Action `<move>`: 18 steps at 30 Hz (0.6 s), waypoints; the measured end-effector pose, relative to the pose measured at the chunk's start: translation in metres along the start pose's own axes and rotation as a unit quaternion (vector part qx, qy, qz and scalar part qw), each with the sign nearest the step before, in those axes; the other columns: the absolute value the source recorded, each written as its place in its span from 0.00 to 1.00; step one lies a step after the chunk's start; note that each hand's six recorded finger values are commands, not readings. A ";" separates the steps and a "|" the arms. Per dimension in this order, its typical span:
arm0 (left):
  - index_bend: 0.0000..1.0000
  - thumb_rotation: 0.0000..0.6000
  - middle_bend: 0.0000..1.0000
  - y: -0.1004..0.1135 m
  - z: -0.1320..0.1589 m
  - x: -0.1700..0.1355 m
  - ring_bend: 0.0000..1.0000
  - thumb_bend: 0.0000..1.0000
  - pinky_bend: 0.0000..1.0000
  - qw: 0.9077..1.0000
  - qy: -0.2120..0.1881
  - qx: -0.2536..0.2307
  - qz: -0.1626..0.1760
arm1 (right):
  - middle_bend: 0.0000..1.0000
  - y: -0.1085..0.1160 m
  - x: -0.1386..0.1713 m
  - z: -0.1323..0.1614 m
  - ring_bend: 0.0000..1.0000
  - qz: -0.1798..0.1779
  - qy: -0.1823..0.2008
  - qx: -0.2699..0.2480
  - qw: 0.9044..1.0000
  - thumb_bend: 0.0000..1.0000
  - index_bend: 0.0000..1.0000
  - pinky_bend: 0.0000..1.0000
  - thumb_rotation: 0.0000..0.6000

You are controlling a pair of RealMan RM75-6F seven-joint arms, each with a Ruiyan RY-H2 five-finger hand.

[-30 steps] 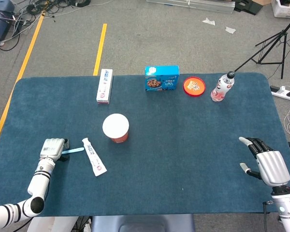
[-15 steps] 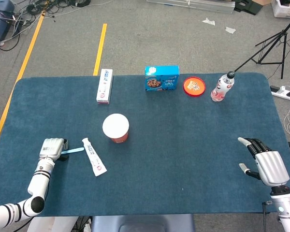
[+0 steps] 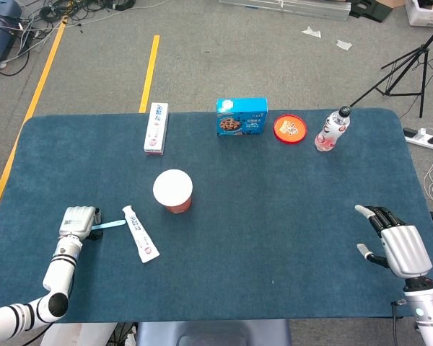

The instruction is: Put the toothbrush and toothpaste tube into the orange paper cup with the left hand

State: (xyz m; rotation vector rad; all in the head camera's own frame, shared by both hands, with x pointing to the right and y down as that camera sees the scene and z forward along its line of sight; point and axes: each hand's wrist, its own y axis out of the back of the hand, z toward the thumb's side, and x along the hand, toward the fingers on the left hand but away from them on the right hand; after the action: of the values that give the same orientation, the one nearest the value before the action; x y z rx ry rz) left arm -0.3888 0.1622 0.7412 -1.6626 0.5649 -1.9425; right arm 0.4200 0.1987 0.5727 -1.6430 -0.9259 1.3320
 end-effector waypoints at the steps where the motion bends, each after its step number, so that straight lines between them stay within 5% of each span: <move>1: 0.49 1.00 1.00 0.000 0.000 0.000 1.00 0.25 1.00 1.000 0.000 0.000 0.000 | 0.26 0.000 0.000 0.000 0.22 0.000 0.000 0.000 1.000 0.17 0.22 0.52 1.00; 10: 0.51 1.00 1.00 0.000 0.000 0.000 1.00 0.26 1.00 1.000 0.002 0.001 -0.002 | 0.26 -0.001 0.000 0.001 0.22 0.002 0.001 0.001 1.000 0.17 0.22 0.52 1.00; 18: 0.52 1.00 1.00 -0.001 0.000 0.000 1.00 0.38 1.00 1.000 0.003 0.003 -0.004 | 0.26 -0.001 0.000 0.000 0.22 0.001 0.001 0.001 1.000 0.17 0.22 0.52 1.00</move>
State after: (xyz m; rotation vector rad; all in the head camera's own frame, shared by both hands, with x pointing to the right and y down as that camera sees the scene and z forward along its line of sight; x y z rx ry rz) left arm -0.3891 0.1634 0.7418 -1.6583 0.5554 -1.9548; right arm 0.4194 0.1988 0.5732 -1.6449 -0.9216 1.3315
